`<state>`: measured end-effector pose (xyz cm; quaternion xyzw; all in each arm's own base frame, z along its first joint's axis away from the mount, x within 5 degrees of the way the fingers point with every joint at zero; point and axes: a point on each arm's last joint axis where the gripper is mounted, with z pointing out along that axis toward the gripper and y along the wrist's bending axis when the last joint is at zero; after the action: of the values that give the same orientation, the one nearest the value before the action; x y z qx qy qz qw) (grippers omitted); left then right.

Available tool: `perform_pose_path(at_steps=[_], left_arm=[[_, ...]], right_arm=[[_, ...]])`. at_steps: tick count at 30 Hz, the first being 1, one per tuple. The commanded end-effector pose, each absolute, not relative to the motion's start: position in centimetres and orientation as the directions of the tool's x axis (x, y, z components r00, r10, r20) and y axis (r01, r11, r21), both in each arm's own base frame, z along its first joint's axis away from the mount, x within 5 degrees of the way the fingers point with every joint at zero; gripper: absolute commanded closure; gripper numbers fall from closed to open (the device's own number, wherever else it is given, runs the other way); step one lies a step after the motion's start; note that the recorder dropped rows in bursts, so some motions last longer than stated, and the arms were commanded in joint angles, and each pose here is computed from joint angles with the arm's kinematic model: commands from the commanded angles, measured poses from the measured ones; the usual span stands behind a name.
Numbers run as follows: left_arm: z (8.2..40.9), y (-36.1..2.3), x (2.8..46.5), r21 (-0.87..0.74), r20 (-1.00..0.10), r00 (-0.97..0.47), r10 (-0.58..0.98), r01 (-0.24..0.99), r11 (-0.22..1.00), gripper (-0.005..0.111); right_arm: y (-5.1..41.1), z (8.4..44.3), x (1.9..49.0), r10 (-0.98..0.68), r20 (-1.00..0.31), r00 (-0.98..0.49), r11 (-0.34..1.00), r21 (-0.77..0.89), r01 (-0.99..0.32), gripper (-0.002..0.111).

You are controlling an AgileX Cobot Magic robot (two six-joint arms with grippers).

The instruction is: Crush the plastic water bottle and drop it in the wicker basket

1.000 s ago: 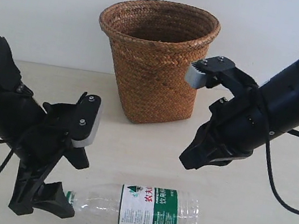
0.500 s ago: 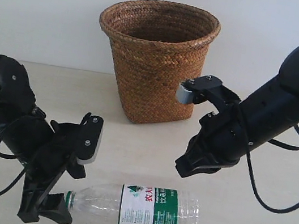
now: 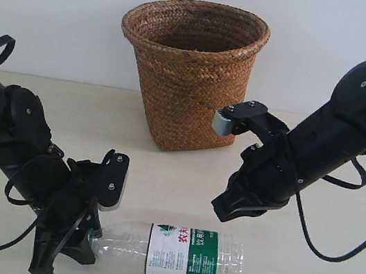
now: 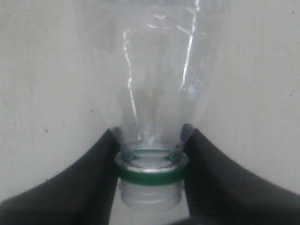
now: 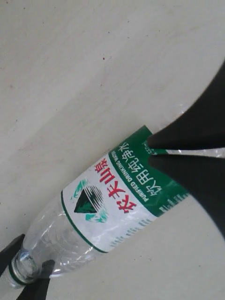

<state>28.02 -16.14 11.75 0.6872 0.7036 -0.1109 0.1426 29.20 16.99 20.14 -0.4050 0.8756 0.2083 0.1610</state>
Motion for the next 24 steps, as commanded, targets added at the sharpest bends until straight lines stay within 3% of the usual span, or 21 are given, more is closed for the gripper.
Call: perform_pose_path(at_steps=[1,4,9,24], left_arm=[[11.8,-16.3,28.1,0.049,-0.360,-0.007,0.933,0.998,0.027,0.102],[11.8,-16.3,28.1,0.049,-0.360,-0.007,0.933,0.998,0.027,0.102],[11.8,-16.3,28.1,0.051,-0.360,-0.007,0.933,0.998,0.028,0.102],[11.8,-16.3,28.1,0.043,-0.361,-0.028,0.932,0.998,0.046,0.102]], right_arm=[[17.3,21.1,29.1,-0.659,-0.430,-0.618,0.557,0.274,-0.784,0.108],[17.9,23.0,29.2,-0.632,-0.407,-0.660,0.559,0.351,-0.752,0.108],[19.1,21.2,29.6,-0.606,-0.387,-0.695,0.543,0.438,-0.716,0.108],[20.6,17.0,29.7,-0.659,-0.294,-0.693,0.552,0.437,-0.710,0.108]])
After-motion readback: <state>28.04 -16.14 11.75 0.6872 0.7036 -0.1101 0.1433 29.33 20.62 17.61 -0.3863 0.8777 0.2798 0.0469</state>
